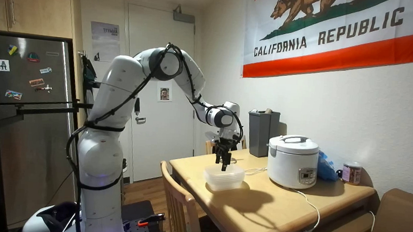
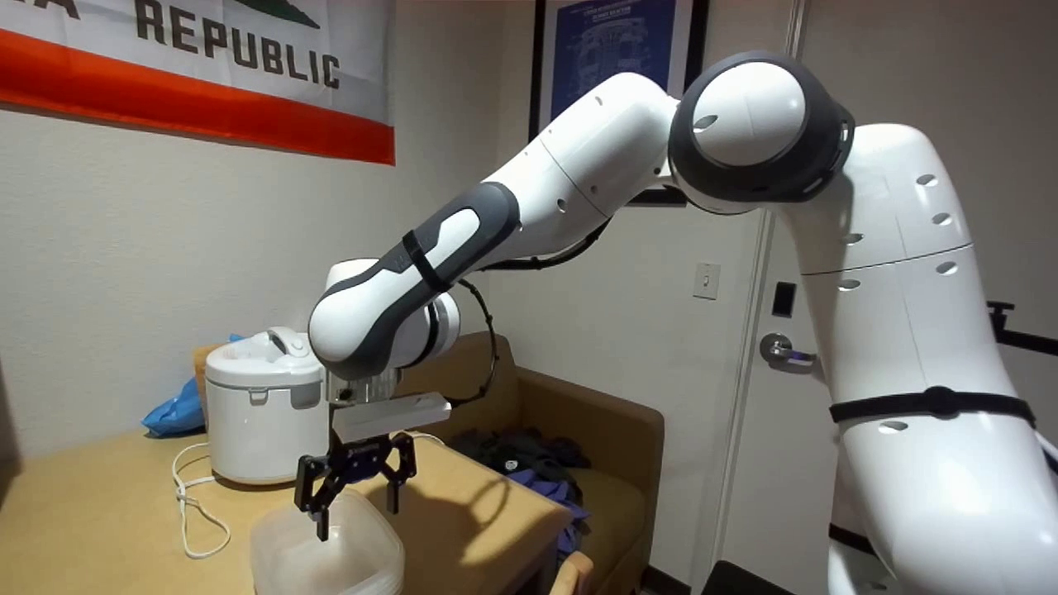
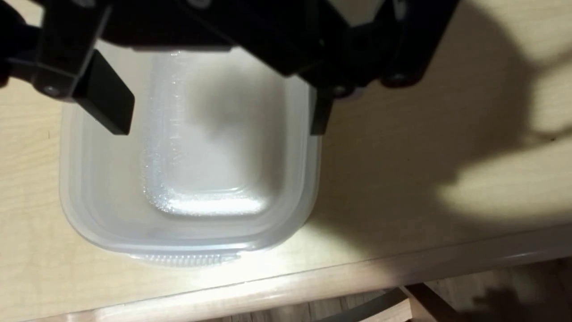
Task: Stack two of the lunchboxes from the stack of boxes on the right
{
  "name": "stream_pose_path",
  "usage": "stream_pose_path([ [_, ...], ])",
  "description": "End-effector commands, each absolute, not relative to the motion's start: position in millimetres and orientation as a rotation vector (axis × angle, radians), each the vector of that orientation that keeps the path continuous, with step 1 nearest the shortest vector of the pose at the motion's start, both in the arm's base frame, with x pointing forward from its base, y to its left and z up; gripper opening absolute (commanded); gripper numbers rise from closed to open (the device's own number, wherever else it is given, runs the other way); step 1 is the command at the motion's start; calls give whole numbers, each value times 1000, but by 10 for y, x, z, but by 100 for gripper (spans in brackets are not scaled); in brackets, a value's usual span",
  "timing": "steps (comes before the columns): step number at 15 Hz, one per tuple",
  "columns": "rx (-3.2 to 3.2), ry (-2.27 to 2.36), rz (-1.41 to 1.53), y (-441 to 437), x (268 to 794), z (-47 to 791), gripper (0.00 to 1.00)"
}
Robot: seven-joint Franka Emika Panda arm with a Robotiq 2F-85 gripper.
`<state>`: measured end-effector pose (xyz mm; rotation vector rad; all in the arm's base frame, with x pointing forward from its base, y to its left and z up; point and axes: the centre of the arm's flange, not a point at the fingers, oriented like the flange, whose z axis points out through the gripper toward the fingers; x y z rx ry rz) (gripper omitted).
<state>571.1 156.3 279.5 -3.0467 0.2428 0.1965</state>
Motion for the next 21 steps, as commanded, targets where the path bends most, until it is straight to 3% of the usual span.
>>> stream_pose_path([
  [1, -3028, 298, 151, 1442, 5677, 2701, 100],
  [9, -3031, 304, 123, 1401, 5752, 2629, 98],
  [13, -3024, 307, 122, 1400, 5738, 2556, 61],
  [14, -3024, 308, 123, 1396, 5737, 2541, 63],
  [16, -3024, 314, 125, 1376, 5729, 2514, 56],
  [18, -3024, 320, 124, 1342, 5718, 2507, 67],
  [19, -3023, 326, 123, 1322, 5710, 2507, 64],
  [20, -3024, 330, 122, 1304, 5705, 2504, 39],
  [21, -3024, 333, 119, 1284, 5699, 2506, 39],
])
